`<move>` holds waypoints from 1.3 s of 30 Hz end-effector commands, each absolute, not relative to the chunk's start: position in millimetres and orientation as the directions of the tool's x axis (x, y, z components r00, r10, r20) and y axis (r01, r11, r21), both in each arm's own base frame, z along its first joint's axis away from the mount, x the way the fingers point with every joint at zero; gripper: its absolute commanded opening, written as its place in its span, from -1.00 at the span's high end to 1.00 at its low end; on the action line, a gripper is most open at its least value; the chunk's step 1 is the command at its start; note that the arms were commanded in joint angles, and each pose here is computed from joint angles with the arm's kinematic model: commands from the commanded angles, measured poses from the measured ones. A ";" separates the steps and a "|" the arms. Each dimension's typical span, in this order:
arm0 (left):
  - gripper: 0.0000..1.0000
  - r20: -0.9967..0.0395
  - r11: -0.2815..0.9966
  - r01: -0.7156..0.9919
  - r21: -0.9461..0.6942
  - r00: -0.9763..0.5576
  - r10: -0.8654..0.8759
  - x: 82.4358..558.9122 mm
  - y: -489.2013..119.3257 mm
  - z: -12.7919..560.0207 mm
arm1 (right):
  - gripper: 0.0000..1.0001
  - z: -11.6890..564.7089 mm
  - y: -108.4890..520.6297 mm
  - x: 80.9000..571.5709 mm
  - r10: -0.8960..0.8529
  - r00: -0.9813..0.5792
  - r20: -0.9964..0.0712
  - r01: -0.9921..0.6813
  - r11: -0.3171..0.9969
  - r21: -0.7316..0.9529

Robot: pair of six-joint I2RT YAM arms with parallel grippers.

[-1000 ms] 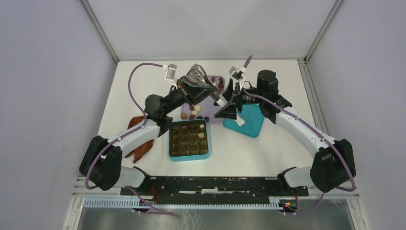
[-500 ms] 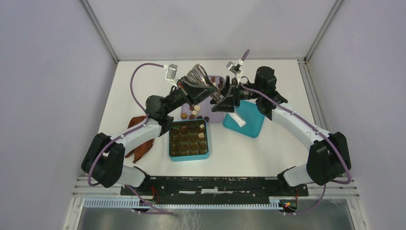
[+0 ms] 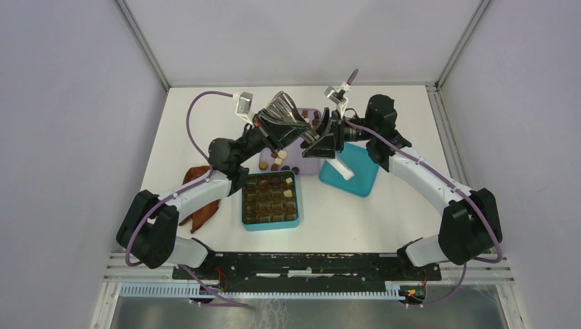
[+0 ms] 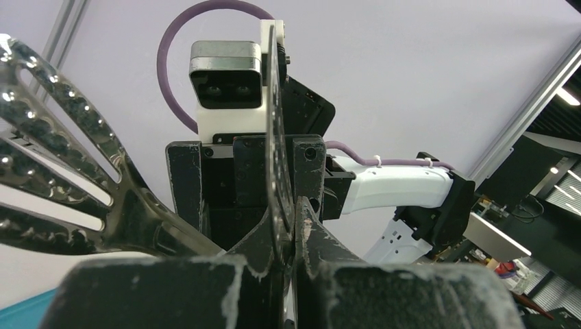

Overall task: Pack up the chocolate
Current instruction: Adjust the clamp, then pick up the fake chocolate from the plate.

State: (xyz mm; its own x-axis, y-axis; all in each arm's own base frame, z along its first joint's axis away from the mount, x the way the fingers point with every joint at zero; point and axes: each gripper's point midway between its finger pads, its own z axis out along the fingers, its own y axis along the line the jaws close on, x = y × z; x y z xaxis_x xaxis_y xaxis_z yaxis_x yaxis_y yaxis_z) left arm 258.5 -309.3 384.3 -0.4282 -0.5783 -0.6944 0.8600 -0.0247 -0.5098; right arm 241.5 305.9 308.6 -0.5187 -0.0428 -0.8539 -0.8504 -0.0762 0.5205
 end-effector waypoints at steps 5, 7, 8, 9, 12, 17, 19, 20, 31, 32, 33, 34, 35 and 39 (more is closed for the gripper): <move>0.96 -0.675 -0.013 0.871 -0.491 -0.389 -0.627 258.4 -301.0 394.8 | 0.22 328.1 305.6 231.8 -0.021 -0.459 -0.888 -0.879 -0.135 0.457; 0.94 -0.678 -0.008 0.871 -0.491 -0.388 -0.625 259.1 -301.0 394.9 | 0.22 328.8 305.3 231.1 -0.020 -0.457 -0.889 -0.880 -0.137 0.455; 0.88 -0.680 -0.006 0.870 -0.493 -0.389 -0.622 259.5 -301.7 394.1 | 0.22 328.7 305.2 231.2 -0.020 -0.456 -0.890 -0.880 -0.136 0.454; 0.74 -0.680 -0.005 0.869 -0.495 -0.391 -0.620 259.5 -301.7 394.0 | 0.22 328.8 304.9 230.4 -0.021 -0.455 -0.890 -0.880 -0.139 0.454; 0.31 -0.686 0.006 0.863 -0.505 -0.398 -0.609 259.8 -302.4 391.8 | 0.21 330.1 302.9 232.3 -0.015 -0.453 -0.892 -0.883 -0.133 0.451; -0.32 -0.708 0.091 0.837 -0.540 -0.393 -0.586 261.7 -297.0 378.2 | 0.18 333.1 293.6 238.8 0.005 -0.447 -0.895 -0.890 -0.110 0.444; -0.41 -0.730 0.152 0.828 -0.539 -0.370 -0.575 260.8 -290.6 374.2 | 0.16 332.2 289.8 240.7 0.013 -0.445 -0.895 -0.891 -0.100 0.442; -0.44 -0.745 0.188 0.821 -0.540 -0.361 -0.561 261.1 -287.9 369.7 | 0.15 331.7 288.1 241.2 0.015 -0.443 -0.896 -0.893 -0.097 0.440; -0.49 -0.942 0.728 0.613 -0.309 -0.302 -0.146 255.4 -210.5 282.2 | 0.12 282.4 235.7 311.9 -0.158 -0.270 -0.950 -0.930 0.296 0.216; -0.50 -0.951 0.768 0.585 -0.261 -0.294 -0.099 256.7 -199.7 279.6 | 0.12 273.9 229.9 319.4 -0.202 -0.260 -0.944 -0.923 0.340 0.182; -0.53 -0.955 0.806 0.554 -0.209 -0.292 -0.047 258.2 -188.5 275.7 | 0.12 268.9 224.3 326.5 -0.241 -0.248 -0.938 -0.916 0.374 0.146; -0.58 -0.957 0.847 0.508 -0.157 -0.290 -0.003 263.0 -175.8 272.5 | 0.12 261.6 218.5 333.2 -0.286 -0.236 -0.929 -0.908 0.405 0.106; -0.62 -0.955 0.886 0.453 -0.103 -0.295 0.040 268.3 -161.7 267.9 | 0.12 253.3 212.5 340.7 -0.325 -0.241 -0.915 -0.894 0.441 0.079; -0.67 -0.925 0.952 0.303 0.035 -0.351 0.146 287.6 -122.2 247.3 | 0.13 218.7 198.7 357.1 -0.479 -0.260 -0.839 -0.876 0.482 -0.004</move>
State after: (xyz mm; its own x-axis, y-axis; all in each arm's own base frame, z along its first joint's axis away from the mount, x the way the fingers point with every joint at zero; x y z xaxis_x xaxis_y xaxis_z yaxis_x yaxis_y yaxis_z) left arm 272.0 -183.7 285.4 -0.2814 -0.1069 -0.9536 0.4921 0.8371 -0.2391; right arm 340.1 225.4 264.8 -0.2787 -0.2313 -0.9321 -0.8941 0.4169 0.1639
